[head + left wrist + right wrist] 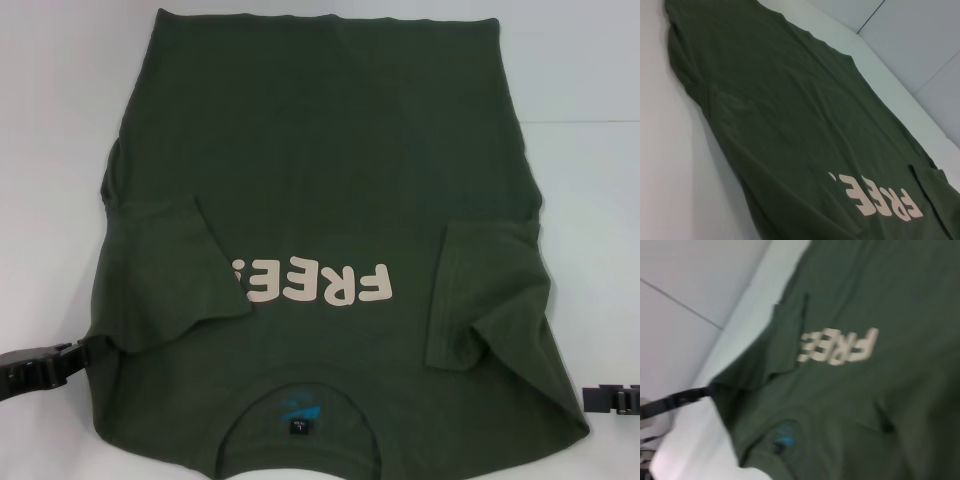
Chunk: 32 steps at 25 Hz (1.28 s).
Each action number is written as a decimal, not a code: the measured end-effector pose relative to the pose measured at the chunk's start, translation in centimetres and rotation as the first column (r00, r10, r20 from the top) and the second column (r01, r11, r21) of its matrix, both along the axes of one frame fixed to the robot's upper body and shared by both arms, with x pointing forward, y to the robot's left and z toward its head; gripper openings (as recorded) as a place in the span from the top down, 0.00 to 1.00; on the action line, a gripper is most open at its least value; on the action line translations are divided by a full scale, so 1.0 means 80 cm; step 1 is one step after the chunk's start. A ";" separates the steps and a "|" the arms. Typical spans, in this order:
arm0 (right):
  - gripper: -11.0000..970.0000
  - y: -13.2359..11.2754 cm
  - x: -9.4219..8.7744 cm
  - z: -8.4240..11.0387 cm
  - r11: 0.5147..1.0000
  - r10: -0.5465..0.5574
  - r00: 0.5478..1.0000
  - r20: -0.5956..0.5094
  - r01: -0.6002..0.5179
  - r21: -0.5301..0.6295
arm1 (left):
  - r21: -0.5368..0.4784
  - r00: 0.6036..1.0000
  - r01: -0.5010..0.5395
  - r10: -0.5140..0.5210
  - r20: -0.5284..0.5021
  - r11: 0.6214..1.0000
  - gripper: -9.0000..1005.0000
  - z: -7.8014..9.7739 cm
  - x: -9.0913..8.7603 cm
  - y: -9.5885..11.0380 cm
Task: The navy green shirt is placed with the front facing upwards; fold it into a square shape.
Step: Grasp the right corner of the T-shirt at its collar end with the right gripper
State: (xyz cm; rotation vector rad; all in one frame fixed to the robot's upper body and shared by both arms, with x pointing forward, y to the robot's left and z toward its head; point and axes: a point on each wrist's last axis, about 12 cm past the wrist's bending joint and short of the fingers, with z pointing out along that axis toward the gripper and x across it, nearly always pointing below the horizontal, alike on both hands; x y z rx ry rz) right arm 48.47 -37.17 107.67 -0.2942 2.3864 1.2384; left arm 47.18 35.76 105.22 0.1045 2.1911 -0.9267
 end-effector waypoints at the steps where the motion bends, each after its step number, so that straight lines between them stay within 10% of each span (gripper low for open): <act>1: 0.12 -0.003 -0.001 -0.001 1.000 -0.009 1.000 -0.008 0.009 -0.010 | 0.000 1.000 0.000 0.000 0.000 1.000 0.97 0.000 0.000 0.000; 32: 0.12 0.015 0.015 -0.025 0.995 -0.034 0.997 -0.064 0.028 -0.096 | 0.000 1.000 0.010 -0.010 0.005 1.000 0.97 0.002 0.005 -0.001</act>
